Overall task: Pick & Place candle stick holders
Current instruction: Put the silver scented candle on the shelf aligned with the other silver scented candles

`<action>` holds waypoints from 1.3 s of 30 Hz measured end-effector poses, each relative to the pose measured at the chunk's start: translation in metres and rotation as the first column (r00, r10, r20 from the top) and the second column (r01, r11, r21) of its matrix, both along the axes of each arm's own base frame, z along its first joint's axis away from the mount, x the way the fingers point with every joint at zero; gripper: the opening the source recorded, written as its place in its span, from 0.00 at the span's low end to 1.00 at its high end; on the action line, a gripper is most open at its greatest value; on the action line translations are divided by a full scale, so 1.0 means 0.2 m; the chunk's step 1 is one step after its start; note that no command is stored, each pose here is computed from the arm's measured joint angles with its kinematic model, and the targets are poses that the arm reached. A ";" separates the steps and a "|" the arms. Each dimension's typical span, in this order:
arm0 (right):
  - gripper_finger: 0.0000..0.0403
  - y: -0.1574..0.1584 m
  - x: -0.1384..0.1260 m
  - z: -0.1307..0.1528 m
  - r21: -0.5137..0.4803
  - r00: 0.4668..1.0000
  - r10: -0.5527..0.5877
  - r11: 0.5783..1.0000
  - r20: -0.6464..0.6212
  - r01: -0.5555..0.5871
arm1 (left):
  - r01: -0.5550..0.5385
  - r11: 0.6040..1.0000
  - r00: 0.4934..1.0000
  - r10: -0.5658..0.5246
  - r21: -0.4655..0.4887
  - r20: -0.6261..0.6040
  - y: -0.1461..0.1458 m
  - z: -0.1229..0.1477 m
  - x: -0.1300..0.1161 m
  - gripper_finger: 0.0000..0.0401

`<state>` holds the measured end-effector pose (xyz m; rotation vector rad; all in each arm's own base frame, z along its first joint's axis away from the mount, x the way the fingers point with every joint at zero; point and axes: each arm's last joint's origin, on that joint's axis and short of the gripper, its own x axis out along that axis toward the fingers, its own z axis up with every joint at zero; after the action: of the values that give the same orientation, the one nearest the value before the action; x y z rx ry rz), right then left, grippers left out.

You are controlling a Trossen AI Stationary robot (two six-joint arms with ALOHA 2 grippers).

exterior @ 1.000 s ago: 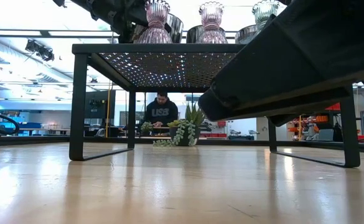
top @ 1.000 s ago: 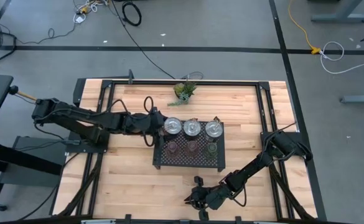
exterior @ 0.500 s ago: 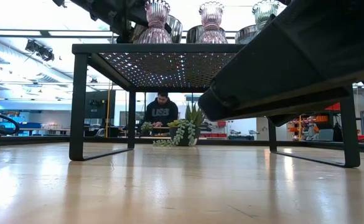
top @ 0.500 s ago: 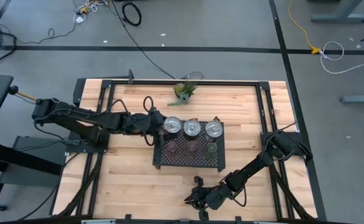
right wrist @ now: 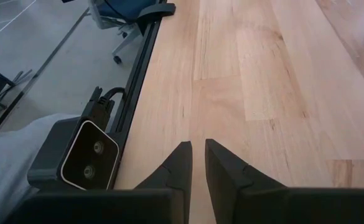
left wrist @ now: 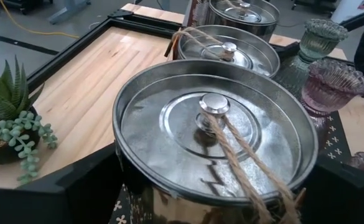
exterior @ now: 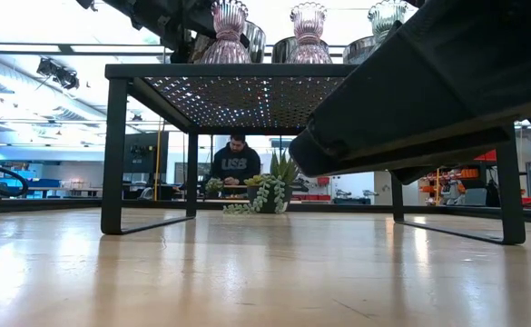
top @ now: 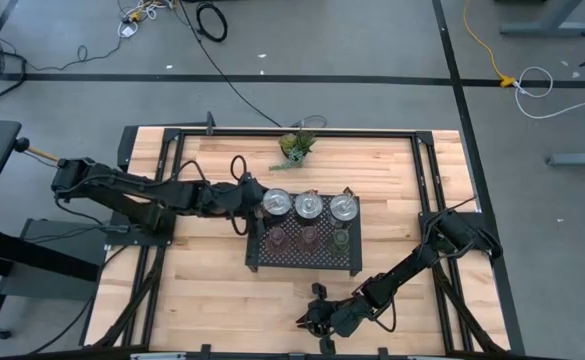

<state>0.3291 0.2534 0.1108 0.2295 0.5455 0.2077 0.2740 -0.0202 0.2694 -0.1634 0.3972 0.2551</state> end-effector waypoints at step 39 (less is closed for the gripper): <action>0.12 0.00 0.00 0.00 0.000 1.000 0.000 1.000 0.000 0.000 | 0.007 1.000 1.000 -0.007 0.002 0.002 0.00 0.00 0.00 0.99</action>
<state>0.3291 0.2533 0.1108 0.2290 0.5457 0.2077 0.2744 -0.0194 0.2702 -0.1604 0.3952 0.2484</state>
